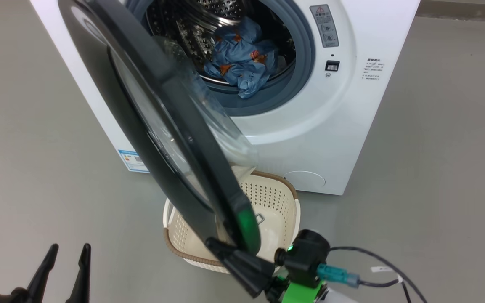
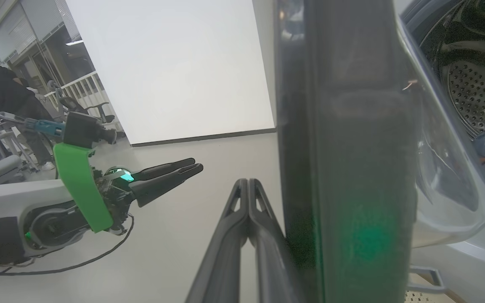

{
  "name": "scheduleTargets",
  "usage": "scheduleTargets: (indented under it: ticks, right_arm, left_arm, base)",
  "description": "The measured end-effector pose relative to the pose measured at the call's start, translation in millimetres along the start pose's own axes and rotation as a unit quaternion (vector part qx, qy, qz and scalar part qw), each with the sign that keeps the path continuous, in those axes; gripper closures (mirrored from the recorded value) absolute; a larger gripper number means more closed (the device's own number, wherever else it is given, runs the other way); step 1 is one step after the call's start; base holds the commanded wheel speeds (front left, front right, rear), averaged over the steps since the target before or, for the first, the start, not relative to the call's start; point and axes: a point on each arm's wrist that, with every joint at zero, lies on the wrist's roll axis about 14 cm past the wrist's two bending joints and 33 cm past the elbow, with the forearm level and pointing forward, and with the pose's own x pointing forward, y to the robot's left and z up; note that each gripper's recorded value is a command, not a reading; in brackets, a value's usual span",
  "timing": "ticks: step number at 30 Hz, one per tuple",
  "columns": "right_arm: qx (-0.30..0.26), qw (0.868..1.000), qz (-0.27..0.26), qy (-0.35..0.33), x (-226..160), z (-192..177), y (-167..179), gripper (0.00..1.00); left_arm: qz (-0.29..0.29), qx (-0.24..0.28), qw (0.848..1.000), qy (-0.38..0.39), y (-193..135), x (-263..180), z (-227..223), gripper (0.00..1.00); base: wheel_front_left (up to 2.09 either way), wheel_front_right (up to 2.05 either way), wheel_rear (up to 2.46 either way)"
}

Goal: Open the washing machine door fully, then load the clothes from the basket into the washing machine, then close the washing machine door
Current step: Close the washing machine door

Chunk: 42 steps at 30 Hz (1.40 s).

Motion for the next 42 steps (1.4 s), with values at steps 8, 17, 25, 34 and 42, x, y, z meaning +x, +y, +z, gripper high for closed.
scheduleTargets:
  ticks: [8, 17, 25, 34, 42]
  right_arm:
    - [-0.004, 0.998, -0.057, -0.013, -6.9, 8.4, -40.0, 1.0]
    - [-0.029, 0.991, -0.128, -0.032, -18.1, 25.3, -98.2, 1.0]
    - [-0.05, 0.981, -0.178, -0.052, -23.3, 44.8, -152.2, 1.0]
    - [-0.069, 0.97, -0.223, -0.074, -26.5, 62.1, -207.9, 1.0]
    - [-0.078, 0.961, -0.249, -0.09, -23.5, 71.3, -248.5, 1.0]
  left_arm:
    - [-0.008, 0.0, 1.0, 0.0, -5.9, 9.0, 0.6, 0.0]
    - [-0.019, -0.004, 1.0, -0.002, -17.3, 22.0, 1.3, 0.0]
    - [-0.032, -0.001, 0.999, -0.004, -27.6, 43.0, 3.4, 0.0]
    - [-0.041, -0.001, 0.999, -0.003, -37.5, 66.2, 2.3, 0.0]
    - [-0.047, -0.002, 0.999, -0.002, -46.0, 84.9, -0.5, 0.0]
  base:
    - [0.0, 0.0, 0.0]
    - [0.0, 0.0, 0.0]
    - [0.0, 0.0, 0.0]
    - [0.0, 0.0, 0.0]
    - [0.0, 0.0, 0.0]
